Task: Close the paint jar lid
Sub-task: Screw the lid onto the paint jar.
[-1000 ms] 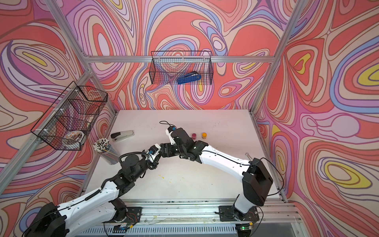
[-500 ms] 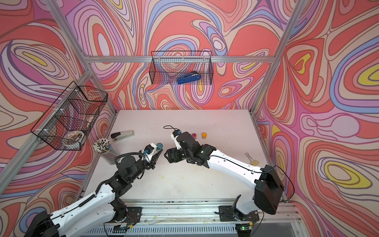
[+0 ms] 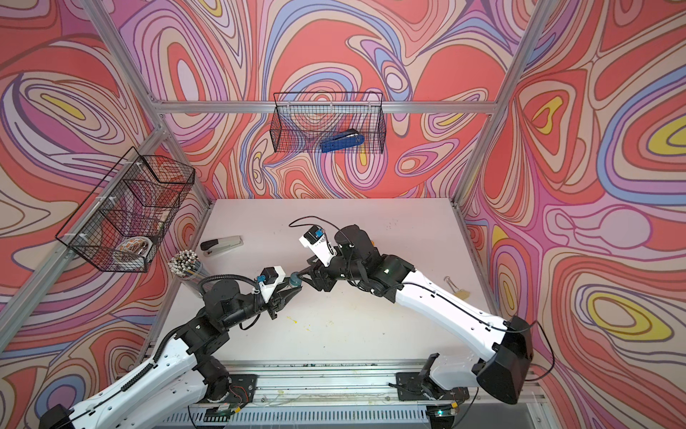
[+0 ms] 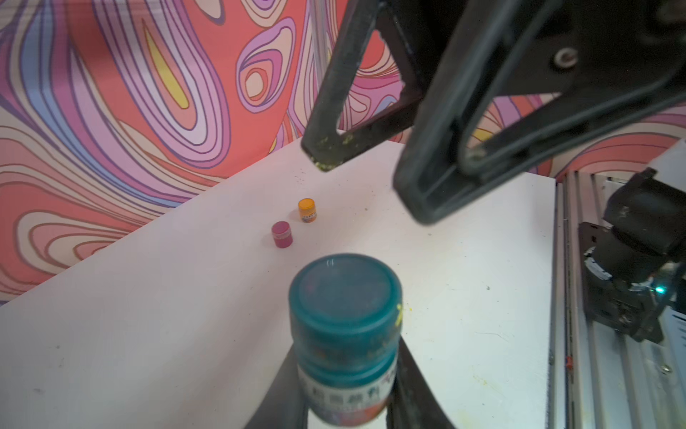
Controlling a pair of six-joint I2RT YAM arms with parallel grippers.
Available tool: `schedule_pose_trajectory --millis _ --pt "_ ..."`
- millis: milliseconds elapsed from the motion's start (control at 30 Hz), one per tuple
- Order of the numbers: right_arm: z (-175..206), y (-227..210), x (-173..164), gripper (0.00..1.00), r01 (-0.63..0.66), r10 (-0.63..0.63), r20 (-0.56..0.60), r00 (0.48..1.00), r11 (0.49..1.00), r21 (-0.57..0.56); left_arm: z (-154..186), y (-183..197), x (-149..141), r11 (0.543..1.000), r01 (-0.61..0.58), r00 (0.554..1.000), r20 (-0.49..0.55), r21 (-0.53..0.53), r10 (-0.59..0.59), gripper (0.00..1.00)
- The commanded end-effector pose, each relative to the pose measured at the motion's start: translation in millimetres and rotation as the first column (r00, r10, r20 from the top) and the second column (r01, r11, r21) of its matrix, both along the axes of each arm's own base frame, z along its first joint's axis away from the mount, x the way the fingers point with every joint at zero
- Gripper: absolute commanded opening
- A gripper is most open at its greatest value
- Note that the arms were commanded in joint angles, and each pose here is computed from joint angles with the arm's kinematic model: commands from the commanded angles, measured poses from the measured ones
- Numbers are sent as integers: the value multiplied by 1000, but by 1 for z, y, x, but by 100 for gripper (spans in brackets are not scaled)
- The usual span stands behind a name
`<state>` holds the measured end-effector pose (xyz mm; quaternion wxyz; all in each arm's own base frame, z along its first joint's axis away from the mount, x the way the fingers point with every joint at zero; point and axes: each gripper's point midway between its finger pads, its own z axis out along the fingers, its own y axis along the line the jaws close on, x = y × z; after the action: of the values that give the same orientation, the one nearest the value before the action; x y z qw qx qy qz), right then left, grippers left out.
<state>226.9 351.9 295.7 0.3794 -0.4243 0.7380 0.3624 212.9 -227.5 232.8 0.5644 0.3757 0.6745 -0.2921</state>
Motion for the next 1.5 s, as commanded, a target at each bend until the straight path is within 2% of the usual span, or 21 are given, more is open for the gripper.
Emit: schedule_pose_trajectory --millis 0,133,300,733,1067,1233,1333,1467 --pt "0 9 -15 52 -132 132 2 991 991 14 6 -10 -15 994 103 994 -40 -21 -104 27" --pt "4 9 -22 48 -161 161 4 987 986 44 6 -9 -13 996 92 995 -29 -20 -92 27" --pt "0 8 -23 41 -165 165 -15 986 986 25 6 -8 -11 997 80 997 -16 -17 -80 27" --pt "-22 10 -17 46 -142 141 -65 988 990 -21 9 -4 -8 998 55 998 11 -13 -55 27" --pt "-29 9 -17 43 -136 133 -78 988 990 -36 11 -3 -7 999 47 999 19 -16 -46 27" --pt "-33 7 -13 51 -111 107 -74 991 993 -47 12 -3 -8 999 49 999 23 -17 -48 27" --pt "-34 8 -13 50 -114 110 -81 991 992 -49 12 -3 -8 999 47 999 23 -18 -47 27" --pt "-34 9 -15 45 -127 123 -91 988 991 -45 11 -3 -7 999 47 999 24 -15 -46 27"
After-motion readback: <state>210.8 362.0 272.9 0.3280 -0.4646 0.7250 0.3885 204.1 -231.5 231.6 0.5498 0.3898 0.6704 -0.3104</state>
